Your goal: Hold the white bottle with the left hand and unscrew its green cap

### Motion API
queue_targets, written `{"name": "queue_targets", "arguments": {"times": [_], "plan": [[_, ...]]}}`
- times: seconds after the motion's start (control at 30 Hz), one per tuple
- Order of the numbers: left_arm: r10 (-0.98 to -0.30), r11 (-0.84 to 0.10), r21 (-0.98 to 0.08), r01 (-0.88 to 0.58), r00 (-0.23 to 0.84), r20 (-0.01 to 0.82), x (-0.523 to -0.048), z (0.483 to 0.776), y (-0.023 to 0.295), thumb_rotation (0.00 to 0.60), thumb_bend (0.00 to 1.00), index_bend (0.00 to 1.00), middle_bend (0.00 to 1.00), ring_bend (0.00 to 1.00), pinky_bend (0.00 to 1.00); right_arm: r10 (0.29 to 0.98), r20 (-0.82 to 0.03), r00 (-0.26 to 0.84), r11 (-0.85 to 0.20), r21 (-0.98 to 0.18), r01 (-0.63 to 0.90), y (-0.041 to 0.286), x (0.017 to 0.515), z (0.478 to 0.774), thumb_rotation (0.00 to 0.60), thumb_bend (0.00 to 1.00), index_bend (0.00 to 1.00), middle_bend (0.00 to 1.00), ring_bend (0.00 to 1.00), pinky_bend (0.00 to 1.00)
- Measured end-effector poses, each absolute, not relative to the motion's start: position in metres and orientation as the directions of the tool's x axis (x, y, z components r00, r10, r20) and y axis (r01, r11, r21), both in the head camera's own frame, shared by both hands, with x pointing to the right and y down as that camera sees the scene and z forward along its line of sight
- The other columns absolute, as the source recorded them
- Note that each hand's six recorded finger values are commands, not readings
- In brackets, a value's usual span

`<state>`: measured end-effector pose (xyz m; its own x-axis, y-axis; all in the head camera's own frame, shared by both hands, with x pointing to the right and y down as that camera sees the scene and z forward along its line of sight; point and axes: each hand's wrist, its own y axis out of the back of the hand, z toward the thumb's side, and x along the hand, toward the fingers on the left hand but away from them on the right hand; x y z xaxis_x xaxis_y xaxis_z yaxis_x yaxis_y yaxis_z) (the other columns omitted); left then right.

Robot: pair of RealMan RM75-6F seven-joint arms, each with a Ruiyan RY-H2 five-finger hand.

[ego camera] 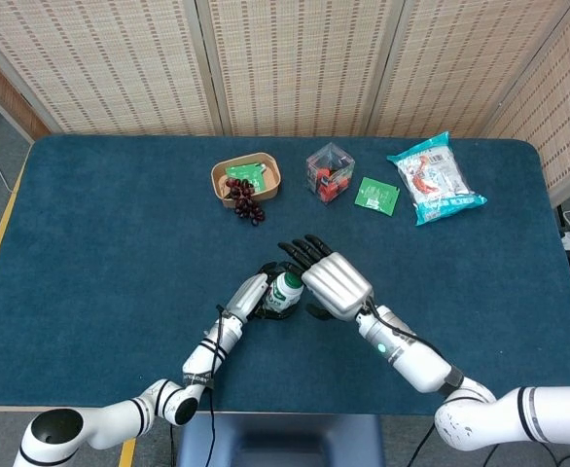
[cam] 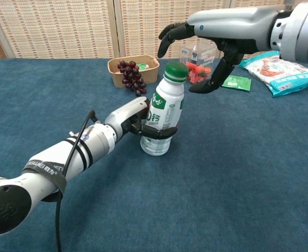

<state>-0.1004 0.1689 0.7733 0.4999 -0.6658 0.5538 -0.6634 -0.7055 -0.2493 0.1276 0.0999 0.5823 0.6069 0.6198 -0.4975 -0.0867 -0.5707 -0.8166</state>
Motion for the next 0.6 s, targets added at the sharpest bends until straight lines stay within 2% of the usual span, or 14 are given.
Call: {"name": "queue_targets", "arguments": {"times": [0.27,0.47,0.6], "plan": [[-0.664,-0.709,-0.25,-0.659,0.505,0.552,-0.099,0.772,0.171,0.6,0.82,0.77,0.81,0.29,0.0,0.656,-0.492,0.572,-0.564,-0.824,-0.062,0.091,0.121,0.588,0.6,0.22,0.33,0.0,0.0,0.0],[-0.662,-0.712,-0.252,-0.655,0.507,0.552,-0.098,0.772,0.173,0.6,0.82,0.77,0.81,0.29,0.0,0.664,-0.488,0.567,-0.563,-0.825,-0.051,0.087,0.114,0.588,0.6,0.22,0.35,0.0,0.0,0.0],[-0.661,-0.712,-0.25,-0.656,0.506,0.554,-0.098,0.773,0.173,0.6,0.82,0.77,0.81,0.29,0.0,0.668,-0.483,0.566,-0.555,-0.83,-0.053,0.087,0.111,0.587,0.6,0.22,0.41,0.0,0.0,0.0]]}}
